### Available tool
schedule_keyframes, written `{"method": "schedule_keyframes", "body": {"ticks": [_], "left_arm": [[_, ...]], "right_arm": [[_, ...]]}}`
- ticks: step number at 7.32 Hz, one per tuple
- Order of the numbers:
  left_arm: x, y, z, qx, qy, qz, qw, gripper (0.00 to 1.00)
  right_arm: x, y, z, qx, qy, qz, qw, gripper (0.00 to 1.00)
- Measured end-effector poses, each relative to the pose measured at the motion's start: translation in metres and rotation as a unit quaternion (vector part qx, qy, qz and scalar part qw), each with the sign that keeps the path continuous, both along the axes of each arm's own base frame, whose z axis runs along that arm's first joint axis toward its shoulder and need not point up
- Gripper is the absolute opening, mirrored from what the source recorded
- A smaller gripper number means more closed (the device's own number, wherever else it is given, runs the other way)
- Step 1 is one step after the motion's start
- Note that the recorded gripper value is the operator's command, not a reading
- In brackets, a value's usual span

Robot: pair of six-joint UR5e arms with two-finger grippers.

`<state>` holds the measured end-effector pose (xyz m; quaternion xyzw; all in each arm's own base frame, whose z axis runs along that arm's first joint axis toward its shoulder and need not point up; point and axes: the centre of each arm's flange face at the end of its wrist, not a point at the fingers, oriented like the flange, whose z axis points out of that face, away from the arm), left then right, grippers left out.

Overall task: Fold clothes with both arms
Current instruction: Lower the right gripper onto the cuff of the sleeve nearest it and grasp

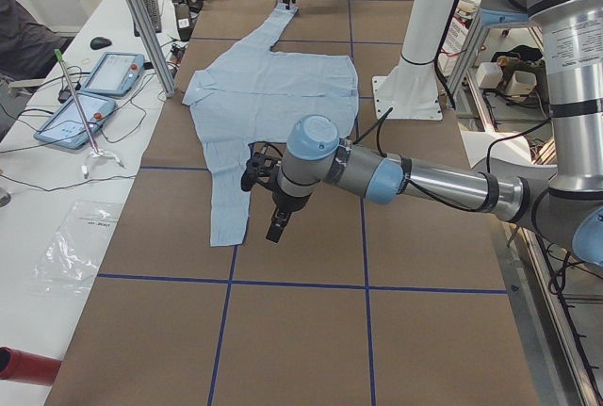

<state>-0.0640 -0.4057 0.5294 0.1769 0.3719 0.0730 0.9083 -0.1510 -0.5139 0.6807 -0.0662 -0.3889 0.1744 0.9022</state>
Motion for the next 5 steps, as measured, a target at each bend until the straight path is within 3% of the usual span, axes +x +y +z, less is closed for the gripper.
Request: {"method": "schedule_keyframes", "body": {"ticks": [1, 2, 3, 5], "left_arm": [[0.0, 0.0003, -0.0025, 0.002, 0.0, 0.0, 1.0, 1.0], [0.0, 0.0003, -0.0042, 0.003, 0.0, 0.0, 1.0, 1.0], [0.0, 0.0002, -0.0052, 0.004, 0.0, -0.001, 1.0, 1.0], [0.0, 0.0006, -0.0083, 0.004, 0.001, -0.003, 1.0, 1.0]], "right_arm": [[0.0001, 0.0006, 0.0041, -0.004, 0.002, 0.0, 1.0, 0.68], [0.0004, 0.0011, 0.0068, -0.006, 0.003, 0.0, 1.0, 0.4], [0.0007, 0.0019, 0.0084, -0.008, 0.003, 0.0, 1.0, 0.0], [0.0024, 0.0042, 0.0103, -0.01, 0.004, 0.002, 0.9999, 0.0]]}}
